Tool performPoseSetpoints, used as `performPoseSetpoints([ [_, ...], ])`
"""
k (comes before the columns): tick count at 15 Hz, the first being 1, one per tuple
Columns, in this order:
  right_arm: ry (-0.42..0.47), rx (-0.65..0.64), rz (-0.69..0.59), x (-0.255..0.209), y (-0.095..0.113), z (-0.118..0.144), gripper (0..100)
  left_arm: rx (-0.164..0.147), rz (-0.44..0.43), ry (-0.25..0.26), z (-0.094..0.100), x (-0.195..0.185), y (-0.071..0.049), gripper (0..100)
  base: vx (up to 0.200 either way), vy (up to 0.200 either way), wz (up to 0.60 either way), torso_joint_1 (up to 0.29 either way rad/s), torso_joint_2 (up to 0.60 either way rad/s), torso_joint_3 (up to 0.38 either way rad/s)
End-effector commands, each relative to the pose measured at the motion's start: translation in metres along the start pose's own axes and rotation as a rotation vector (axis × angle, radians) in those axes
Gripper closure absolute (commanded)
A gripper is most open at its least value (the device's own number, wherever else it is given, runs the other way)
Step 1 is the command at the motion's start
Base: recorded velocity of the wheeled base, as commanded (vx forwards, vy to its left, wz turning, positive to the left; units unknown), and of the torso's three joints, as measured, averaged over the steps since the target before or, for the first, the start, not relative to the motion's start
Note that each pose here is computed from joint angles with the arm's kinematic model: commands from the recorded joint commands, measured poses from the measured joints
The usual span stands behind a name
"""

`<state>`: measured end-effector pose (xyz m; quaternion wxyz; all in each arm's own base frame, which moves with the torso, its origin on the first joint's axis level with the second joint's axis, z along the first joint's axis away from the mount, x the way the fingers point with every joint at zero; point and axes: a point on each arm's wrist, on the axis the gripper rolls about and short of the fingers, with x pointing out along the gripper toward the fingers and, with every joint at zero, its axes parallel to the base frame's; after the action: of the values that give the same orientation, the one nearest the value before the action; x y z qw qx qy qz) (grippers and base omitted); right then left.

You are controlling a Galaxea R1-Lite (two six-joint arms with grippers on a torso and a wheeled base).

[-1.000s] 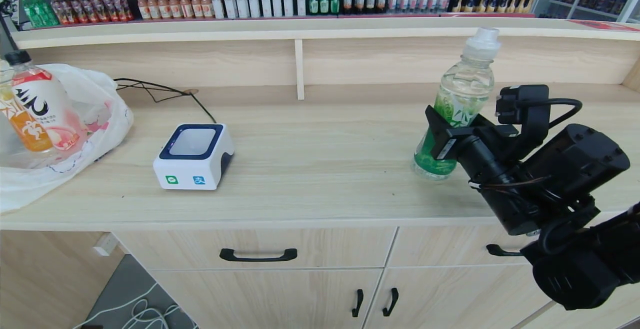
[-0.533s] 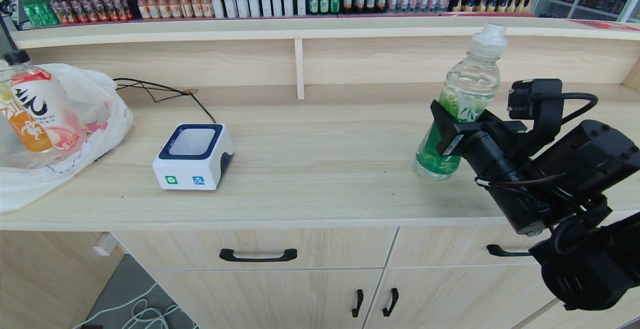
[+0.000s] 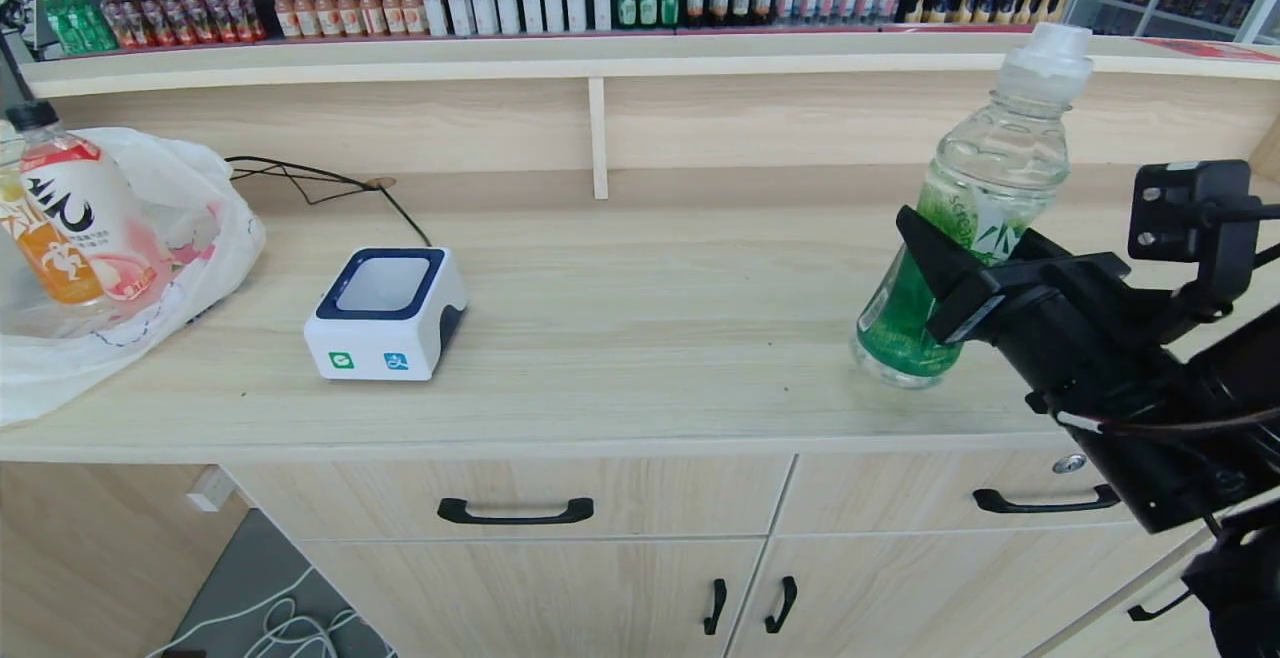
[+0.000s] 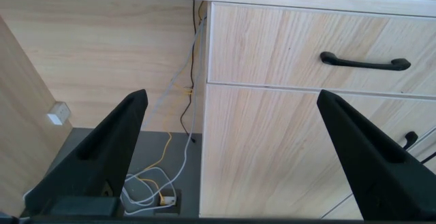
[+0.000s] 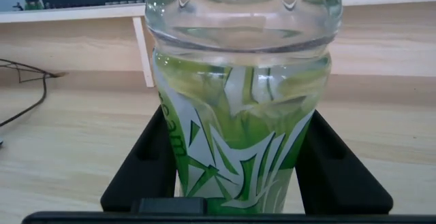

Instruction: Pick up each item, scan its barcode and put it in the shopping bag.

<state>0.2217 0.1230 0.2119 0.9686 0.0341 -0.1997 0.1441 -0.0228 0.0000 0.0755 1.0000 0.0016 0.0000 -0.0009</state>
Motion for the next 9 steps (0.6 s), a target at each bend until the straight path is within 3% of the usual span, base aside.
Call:
performPoseSetpoints([
  [1,-0.021,0.046,0.09,-0.027,0.011,0.017,100,0.0,0.0,-0.002,0.0,0.0,0.0,0,0.0,0.0,0.0,0.0,0.0,0.0],
  [5,0.008,0.143,0.178,-0.063,0.018,0.024,100,0.0,-0.001,-0.002,0.0,0.0,0.0,0,0.0,0.0,0.0,0.0,0.0,0.0],
  [9,0.007,0.329,0.304,-0.075,0.021,0.032,100,0.0,-0.001,0.0,0.0,0.0,0.0,0,0.0,0.0,0.0,0.0,0.0,0.0],
])
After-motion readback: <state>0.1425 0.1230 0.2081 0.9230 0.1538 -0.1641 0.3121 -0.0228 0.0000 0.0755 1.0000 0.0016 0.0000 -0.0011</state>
